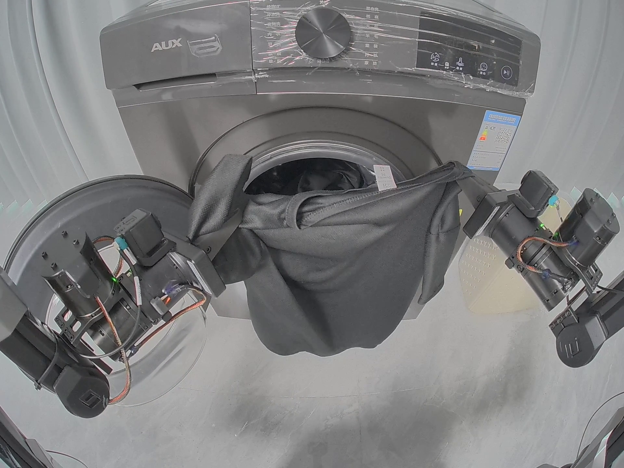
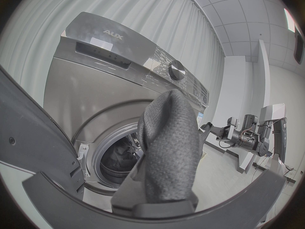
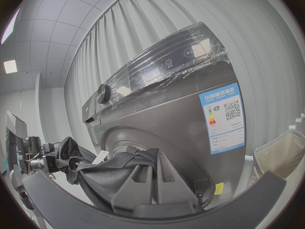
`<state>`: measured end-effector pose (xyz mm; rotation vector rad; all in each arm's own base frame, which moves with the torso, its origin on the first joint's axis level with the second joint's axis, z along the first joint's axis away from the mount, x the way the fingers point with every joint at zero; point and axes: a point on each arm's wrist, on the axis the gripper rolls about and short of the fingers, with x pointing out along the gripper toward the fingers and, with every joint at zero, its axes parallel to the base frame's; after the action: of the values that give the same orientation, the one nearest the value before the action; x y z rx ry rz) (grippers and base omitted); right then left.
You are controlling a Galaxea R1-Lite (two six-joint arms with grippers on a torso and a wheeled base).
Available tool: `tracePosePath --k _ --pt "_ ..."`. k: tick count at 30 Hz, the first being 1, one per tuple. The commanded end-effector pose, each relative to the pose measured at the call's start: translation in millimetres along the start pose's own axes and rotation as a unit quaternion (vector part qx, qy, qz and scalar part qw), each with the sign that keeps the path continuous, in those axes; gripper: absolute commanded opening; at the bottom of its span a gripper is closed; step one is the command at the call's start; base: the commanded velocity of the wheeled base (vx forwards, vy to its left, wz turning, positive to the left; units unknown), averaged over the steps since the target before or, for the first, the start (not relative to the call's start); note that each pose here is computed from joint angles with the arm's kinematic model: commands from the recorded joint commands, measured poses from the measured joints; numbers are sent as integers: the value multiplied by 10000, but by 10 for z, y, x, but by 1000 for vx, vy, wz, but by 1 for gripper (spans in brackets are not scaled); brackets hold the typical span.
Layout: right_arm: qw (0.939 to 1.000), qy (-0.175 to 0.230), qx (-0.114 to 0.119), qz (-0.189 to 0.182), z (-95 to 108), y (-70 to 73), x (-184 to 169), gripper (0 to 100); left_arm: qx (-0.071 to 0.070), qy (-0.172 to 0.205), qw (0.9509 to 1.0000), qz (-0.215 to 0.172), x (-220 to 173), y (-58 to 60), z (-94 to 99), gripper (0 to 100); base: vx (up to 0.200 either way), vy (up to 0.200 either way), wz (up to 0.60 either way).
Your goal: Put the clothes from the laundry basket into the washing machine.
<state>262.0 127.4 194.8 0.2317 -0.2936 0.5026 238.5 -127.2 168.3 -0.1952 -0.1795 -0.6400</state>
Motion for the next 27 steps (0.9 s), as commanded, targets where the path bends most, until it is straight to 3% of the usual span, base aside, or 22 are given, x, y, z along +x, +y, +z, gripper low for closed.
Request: tracePosePath --k 1,20,27 --pt "9999 -111 8 32 58 25 2 0 8 -32 10000 6 -23 -2 25 0 0 0 0" --pt "9996 -270 16 -83 108 38 45 0 15 -326 9995 -28 -32 -24 181 0 0 0 0" --pt "9994 -328 15 -58 145 45 41 0 61 -658 9978 49 -15 11 343 0 0 0 0"
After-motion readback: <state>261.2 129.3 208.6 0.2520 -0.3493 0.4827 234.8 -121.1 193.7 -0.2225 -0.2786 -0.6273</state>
